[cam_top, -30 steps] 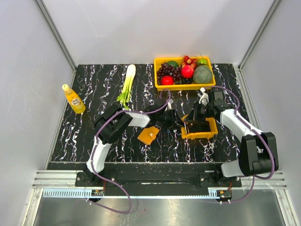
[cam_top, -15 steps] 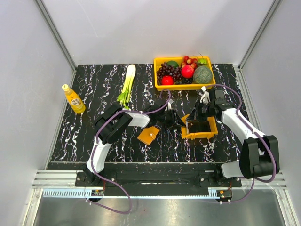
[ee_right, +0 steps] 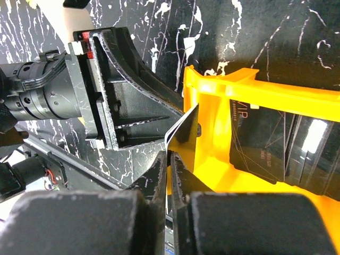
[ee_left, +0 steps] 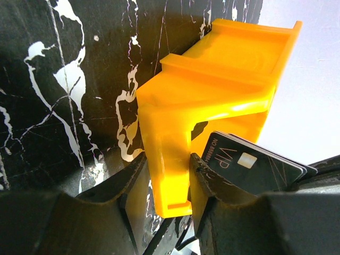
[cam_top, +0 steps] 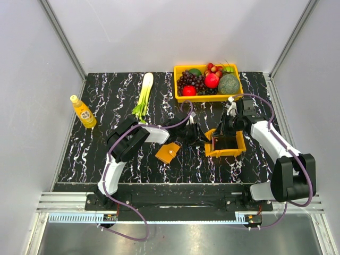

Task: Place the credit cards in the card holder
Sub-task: Pick up the credit card from the storage box, then pick up the card holder from the center of the board.

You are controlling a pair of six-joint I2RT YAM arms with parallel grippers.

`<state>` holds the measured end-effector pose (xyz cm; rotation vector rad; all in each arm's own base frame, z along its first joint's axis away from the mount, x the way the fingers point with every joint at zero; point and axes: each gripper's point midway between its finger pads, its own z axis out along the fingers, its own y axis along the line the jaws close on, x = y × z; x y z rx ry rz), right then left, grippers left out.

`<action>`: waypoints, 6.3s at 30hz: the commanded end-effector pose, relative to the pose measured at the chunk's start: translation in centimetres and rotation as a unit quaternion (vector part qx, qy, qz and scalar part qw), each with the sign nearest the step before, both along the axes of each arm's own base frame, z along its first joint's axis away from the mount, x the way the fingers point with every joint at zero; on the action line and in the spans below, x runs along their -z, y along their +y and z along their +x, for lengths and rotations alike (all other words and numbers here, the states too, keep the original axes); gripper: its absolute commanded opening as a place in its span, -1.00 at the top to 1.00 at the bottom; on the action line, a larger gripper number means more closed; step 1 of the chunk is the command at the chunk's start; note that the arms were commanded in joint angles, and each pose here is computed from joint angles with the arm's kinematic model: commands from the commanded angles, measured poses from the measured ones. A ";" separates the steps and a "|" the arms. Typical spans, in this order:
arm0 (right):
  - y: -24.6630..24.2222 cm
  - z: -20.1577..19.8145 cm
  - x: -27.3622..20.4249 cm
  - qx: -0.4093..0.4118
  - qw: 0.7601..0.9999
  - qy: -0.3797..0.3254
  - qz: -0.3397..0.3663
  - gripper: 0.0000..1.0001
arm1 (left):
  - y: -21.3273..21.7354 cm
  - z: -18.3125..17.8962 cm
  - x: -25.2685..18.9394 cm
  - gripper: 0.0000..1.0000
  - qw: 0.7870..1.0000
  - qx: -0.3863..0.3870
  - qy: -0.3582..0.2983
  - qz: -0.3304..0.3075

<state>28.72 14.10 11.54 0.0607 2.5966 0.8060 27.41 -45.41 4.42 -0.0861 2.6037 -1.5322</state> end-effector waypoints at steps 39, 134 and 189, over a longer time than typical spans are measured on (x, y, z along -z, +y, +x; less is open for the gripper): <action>-2.5 1.0 -3.4 0.024 0.980 -0.052 -0.192 1.00 | 0.2 0.3 -2.7 0.35 0.999 0.004 -0.048 -0.005; 8.6 -3.5 -18.1 -0.089 0.948 -0.181 0.245 0.69 | 10.4 -2.1 -25.7 1.00 0.871 0.045 -0.312 -0.376; 6.0 -0.9 -9.7 -0.004 0.984 -0.129 0.127 1.00 | 20.1 -6.2 0.6 -0.86 0.770 0.114 -0.304 0.550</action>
